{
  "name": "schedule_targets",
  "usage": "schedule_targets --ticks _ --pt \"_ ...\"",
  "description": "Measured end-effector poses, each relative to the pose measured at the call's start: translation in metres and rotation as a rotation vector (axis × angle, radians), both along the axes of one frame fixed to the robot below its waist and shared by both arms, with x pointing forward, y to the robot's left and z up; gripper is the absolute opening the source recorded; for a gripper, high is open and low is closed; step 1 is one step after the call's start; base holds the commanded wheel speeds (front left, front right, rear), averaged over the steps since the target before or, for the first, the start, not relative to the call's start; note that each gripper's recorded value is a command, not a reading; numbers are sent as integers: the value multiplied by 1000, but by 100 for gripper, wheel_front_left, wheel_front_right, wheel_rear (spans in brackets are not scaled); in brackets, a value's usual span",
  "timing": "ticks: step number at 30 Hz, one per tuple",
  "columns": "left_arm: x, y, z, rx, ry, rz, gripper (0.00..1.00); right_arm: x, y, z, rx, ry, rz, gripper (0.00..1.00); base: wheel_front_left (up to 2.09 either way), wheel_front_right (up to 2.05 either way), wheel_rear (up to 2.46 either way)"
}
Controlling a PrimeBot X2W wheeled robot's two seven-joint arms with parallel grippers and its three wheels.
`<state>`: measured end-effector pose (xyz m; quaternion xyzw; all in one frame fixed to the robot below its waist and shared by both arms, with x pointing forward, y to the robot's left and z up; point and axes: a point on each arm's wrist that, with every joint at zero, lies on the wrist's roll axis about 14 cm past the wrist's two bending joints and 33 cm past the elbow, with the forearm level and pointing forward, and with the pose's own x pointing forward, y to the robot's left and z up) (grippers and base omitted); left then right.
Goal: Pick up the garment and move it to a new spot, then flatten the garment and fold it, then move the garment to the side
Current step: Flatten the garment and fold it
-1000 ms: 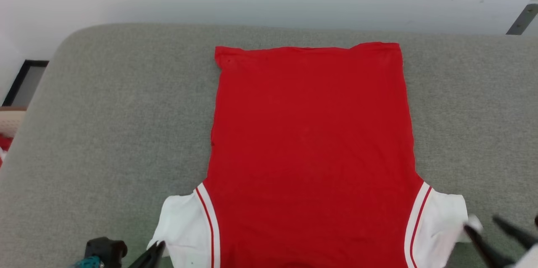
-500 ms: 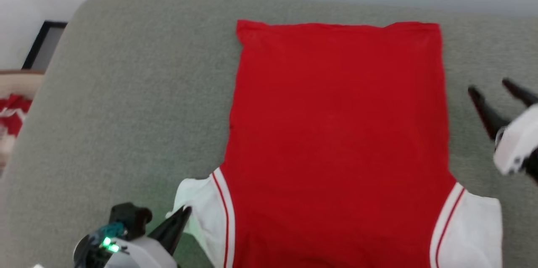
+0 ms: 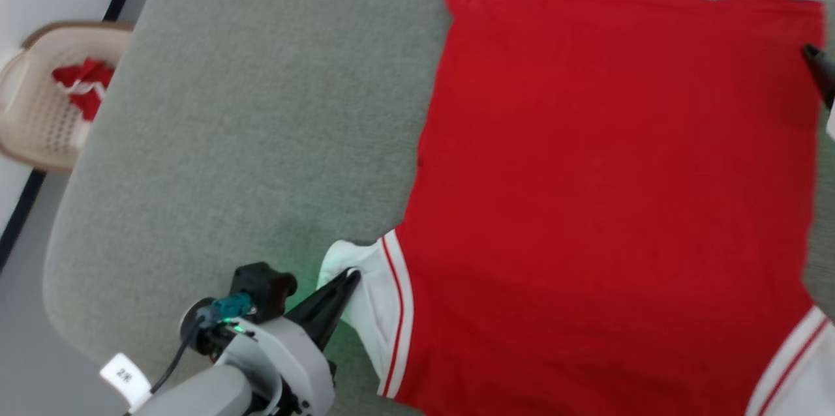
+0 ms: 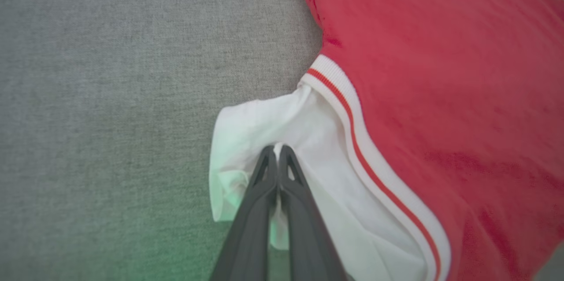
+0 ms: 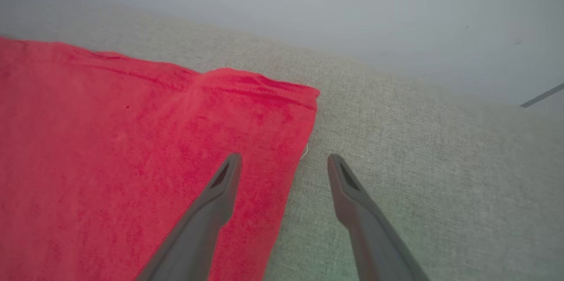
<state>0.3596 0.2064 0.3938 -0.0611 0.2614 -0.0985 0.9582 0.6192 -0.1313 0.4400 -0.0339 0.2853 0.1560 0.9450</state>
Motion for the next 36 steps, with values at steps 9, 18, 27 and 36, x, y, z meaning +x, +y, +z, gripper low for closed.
schedule_targets --ticks 9,18,27,36 --pt "1 7 -14 -7 29 25 0 34 11 -44 -57 144 -28 100 0 0 0" --pt "-6 16 -23 -13 53 63 0 49 15 -68 -12 319 -108 14 0 0 0" --pt "-5 19 -24 -16 45 68 0 42 5 -62 -37 343 -135 0 0 0 0" --pt "-4 26 -18 3 25 60 0 11 7 -47 -25 381 -127 0 0 0 0"
